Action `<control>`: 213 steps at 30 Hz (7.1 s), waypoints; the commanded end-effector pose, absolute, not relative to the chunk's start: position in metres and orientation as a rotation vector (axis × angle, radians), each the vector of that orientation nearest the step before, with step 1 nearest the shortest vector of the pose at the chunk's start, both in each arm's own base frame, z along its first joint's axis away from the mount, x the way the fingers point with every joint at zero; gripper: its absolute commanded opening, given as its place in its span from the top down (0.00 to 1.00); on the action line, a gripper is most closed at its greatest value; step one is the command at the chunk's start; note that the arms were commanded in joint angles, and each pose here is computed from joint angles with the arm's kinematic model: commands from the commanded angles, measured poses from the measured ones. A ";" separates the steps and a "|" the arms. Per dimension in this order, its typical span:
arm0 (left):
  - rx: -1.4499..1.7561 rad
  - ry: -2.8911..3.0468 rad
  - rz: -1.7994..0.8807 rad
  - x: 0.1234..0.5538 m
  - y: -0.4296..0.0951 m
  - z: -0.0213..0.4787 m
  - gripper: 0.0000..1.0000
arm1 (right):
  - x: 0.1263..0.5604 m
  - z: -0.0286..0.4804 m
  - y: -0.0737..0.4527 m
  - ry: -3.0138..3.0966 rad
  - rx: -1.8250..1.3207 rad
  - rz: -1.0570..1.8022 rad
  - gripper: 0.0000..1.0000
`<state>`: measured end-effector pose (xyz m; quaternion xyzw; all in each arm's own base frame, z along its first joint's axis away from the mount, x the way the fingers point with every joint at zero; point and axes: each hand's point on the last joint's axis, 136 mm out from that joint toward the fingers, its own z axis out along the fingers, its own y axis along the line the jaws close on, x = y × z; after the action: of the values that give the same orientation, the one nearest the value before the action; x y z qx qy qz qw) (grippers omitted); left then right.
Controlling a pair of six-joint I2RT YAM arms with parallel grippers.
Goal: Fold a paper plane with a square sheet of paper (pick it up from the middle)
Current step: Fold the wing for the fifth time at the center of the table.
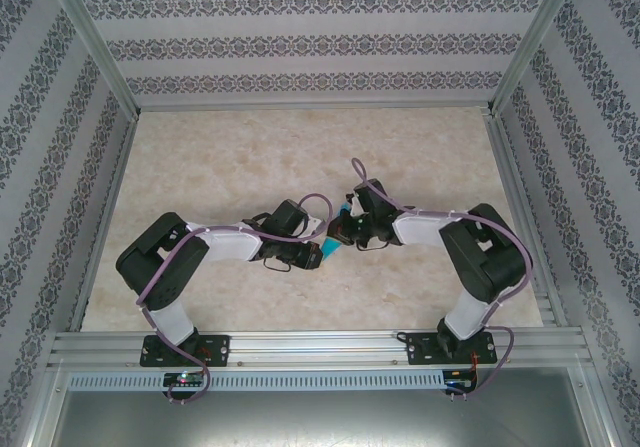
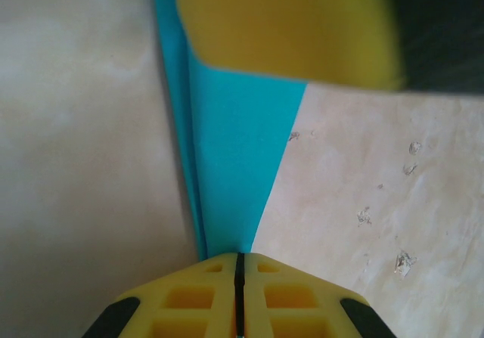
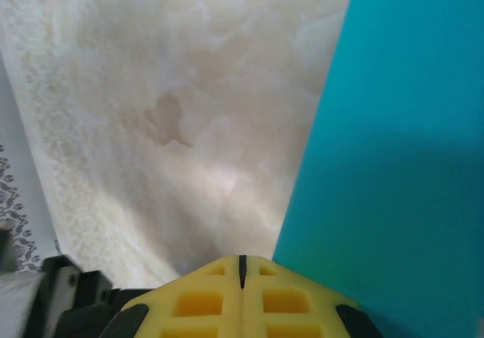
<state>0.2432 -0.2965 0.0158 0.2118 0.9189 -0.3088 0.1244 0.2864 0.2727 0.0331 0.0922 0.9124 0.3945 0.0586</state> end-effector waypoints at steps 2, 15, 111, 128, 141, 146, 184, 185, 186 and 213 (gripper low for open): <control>0.593 2.911 -0.664 0.218 -0.252 -0.039 0.89 | 0.295 0.023 0.276 2.766 0.290 1.160 0.98; 0.583 2.857 -0.791 0.222 -0.269 -0.013 0.89 | 0.304 -0.016 0.247 2.853 0.332 1.011 0.99; 0.538 2.938 -0.763 0.223 -0.245 -0.051 0.91 | 0.336 0.033 0.283 2.740 0.259 1.210 1.00; 0.549 2.989 -0.736 0.207 -0.233 -0.059 0.91 | 0.375 -0.009 0.232 2.820 0.333 0.847 1.00; 0.547 3.011 -0.725 0.195 -0.224 -0.059 0.91 | 0.428 0.008 0.218 2.714 0.413 0.911 1.00; 0.543 3.012 -0.716 0.194 -0.223 -0.057 0.91 | 0.441 0.007 0.212 2.702 0.432 0.898 1.00; 0.539 2.970 -0.742 0.206 -0.238 -0.040 0.91 | 0.303 -0.012 0.258 2.795 0.363 1.056 1.00; 0.542 2.972 -0.735 0.204 -0.238 -0.039 0.91 | 0.302 -0.017 0.254 2.805 0.368 1.028 1.00; 0.542 2.970 -0.732 0.202 -0.238 -0.037 0.91 | 0.302 -0.022 0.250 2.816 0.376 1.005 1.00; 0.590 3.025 -0.489 0.144 -0.211 -0.037 0.92 | 0.298 -0.061 0.212 2.891 0.399 0.792 1.00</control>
<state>0.2216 -0.2702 0.0153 0.2007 0.9316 -0.2477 0.1745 0.3115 0.2739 0.0127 0.0722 0.9071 0.4081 0.0733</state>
